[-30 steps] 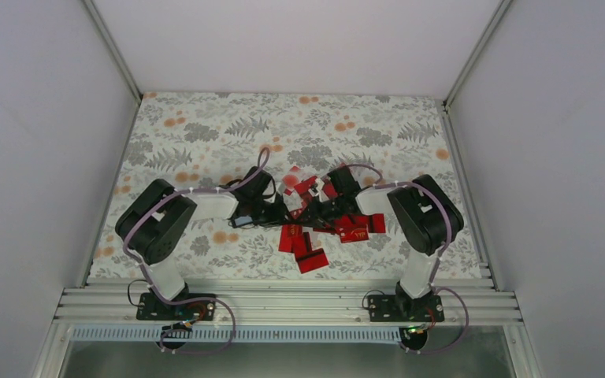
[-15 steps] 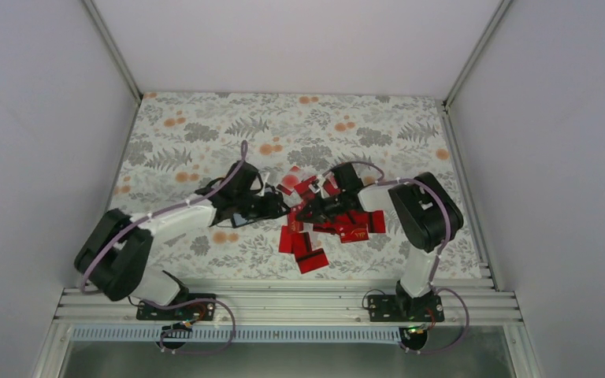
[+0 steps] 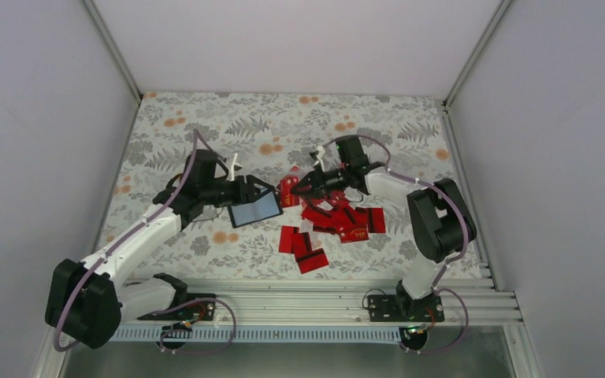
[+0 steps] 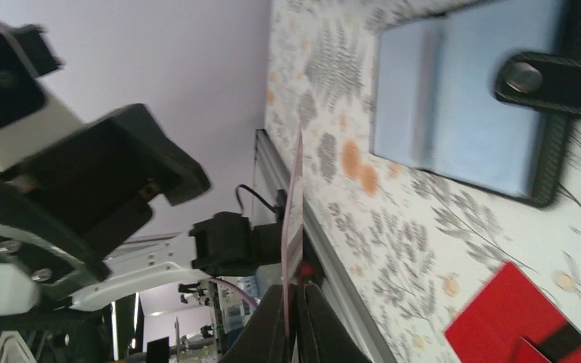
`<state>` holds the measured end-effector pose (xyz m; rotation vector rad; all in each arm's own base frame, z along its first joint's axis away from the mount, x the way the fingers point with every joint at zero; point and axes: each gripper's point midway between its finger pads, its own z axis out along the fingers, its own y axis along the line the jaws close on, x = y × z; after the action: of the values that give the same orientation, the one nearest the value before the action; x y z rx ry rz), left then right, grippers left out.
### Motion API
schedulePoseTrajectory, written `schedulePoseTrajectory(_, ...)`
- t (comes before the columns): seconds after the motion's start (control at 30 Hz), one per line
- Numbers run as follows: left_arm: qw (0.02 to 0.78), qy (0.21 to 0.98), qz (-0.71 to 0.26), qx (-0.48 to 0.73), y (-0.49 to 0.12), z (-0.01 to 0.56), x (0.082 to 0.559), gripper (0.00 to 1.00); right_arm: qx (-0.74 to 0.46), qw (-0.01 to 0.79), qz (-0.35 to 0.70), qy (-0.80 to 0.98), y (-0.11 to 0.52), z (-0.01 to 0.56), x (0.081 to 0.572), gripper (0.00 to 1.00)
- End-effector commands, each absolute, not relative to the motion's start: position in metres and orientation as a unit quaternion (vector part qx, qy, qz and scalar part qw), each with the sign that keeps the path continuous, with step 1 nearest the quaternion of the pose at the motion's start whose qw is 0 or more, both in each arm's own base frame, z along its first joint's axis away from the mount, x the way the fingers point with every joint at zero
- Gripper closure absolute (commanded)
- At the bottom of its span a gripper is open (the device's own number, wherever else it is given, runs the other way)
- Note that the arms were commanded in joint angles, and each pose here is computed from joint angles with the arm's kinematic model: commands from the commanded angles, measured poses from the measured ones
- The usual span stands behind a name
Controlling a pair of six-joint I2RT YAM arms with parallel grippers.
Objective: Put the credit cards into the card holder
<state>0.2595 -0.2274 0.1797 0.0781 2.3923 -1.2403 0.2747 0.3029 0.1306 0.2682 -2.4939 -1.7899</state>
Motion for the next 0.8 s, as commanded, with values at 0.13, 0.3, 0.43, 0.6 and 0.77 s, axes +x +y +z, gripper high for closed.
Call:
schedulePoseTrajectory(0.13, 0.246, 0.785, -0.563, 0.078, -0.226, 0.242, 0.251, 0.45, 0.131, 0.026, -0.635, -0.761, 0.312, 0.222, 0.279, 0.96)
schedulePoseTrajectory(0.3, 0.261, 0.749, -0.603, 0.084, -0.224, 0.271, 0.254, 0.49, 0.147, 0.021, -0.652, -0.743, 0.315, 0.259, 0.282, 0.96)
schedulePoseTrajectory(0.43, 0.273, 0.726, -0.622, 0.102, -0.227, 0.293, 0.255, 0.51, 0.16, 0.022, -0.663, -0.731, 0.318, 0.282, 0.283, 0.96)
schedulePoseTrajectory(0.6, 0.281, 0.708, -0.638, 0.113, -0.23, 0.308, 0.257, 0.55, 0.182, 0.021, -0.672, -0.717, 0.325, 0.308, 0.279, 0.96)
schedulePoseTrajectory(0.77, 0.279, 0.711, -0.636, 0.11, -0.231, 0.305, 0.261, 0.56, 0.196, 0.029, -0.674, -0.712, 0.334, 0.317, 0.275, 0.96)
